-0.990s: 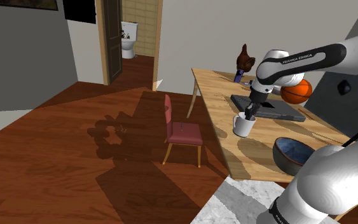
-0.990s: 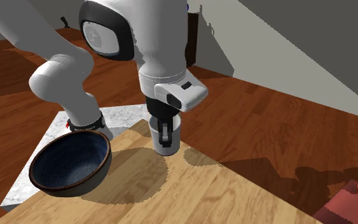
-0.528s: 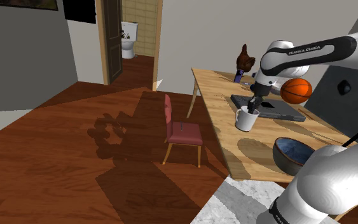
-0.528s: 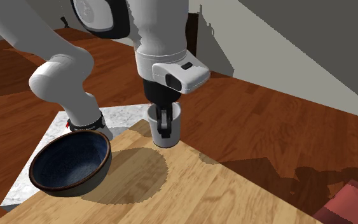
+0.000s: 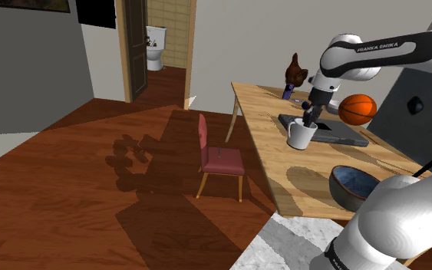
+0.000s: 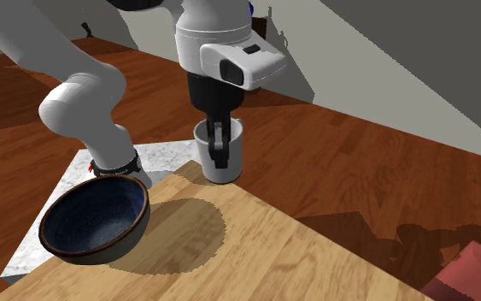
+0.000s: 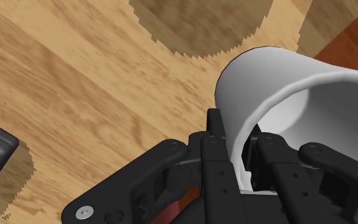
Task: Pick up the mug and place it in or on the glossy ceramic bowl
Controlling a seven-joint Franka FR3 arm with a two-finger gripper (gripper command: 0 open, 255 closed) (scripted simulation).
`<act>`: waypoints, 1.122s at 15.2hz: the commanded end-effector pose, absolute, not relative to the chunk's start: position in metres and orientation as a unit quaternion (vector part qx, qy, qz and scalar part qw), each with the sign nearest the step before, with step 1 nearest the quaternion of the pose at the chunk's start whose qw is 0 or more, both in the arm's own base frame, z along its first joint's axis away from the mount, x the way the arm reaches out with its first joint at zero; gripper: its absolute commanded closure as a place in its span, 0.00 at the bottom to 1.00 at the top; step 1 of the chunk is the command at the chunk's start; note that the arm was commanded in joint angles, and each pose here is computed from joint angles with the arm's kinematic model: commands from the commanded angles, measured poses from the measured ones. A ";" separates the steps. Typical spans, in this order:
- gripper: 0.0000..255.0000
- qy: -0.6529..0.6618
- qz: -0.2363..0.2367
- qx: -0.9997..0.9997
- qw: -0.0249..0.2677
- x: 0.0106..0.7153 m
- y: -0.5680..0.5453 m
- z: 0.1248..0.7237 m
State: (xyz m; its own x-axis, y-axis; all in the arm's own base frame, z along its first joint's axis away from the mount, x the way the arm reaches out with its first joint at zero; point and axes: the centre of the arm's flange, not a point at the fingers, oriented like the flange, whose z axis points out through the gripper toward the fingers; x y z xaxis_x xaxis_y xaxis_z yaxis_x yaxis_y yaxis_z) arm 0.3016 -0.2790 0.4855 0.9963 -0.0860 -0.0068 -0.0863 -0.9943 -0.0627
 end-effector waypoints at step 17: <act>1.00 0.043 0.002 -0.999 0.032 0.158 -0.290 0.533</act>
